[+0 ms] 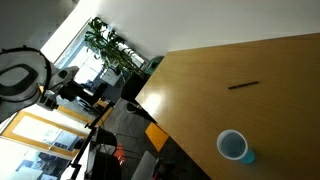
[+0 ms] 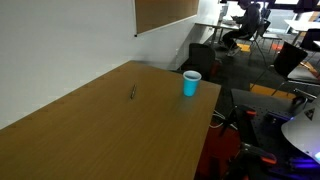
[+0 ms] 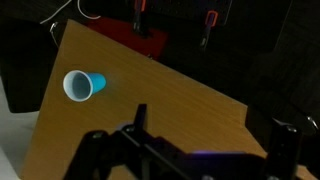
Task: Put the pen in the cup
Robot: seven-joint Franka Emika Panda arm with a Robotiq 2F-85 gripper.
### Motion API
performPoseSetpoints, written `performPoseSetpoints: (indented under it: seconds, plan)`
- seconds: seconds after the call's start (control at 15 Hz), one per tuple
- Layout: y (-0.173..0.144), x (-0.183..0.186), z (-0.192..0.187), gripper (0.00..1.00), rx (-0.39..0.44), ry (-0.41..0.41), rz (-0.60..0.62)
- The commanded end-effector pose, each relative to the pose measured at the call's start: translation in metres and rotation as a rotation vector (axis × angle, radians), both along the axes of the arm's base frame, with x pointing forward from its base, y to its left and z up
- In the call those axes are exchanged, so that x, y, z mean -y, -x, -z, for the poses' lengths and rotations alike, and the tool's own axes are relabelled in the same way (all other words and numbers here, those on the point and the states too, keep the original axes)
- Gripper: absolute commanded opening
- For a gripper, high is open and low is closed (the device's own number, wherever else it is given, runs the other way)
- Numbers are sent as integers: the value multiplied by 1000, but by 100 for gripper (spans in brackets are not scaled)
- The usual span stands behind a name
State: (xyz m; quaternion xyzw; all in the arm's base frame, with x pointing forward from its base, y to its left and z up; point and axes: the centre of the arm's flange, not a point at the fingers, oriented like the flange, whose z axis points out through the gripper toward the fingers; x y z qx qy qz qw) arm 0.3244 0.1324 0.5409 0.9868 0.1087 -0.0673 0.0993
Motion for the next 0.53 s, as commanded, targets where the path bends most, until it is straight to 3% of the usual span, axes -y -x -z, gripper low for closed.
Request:
performPoseSetpoints:
  seconds: [0.0, 0.47]
  plan:
    - [-15, -1, 1, 100, 28, -34, 42]
    - [-78, 0, 14, 100, 129, -95, 314]
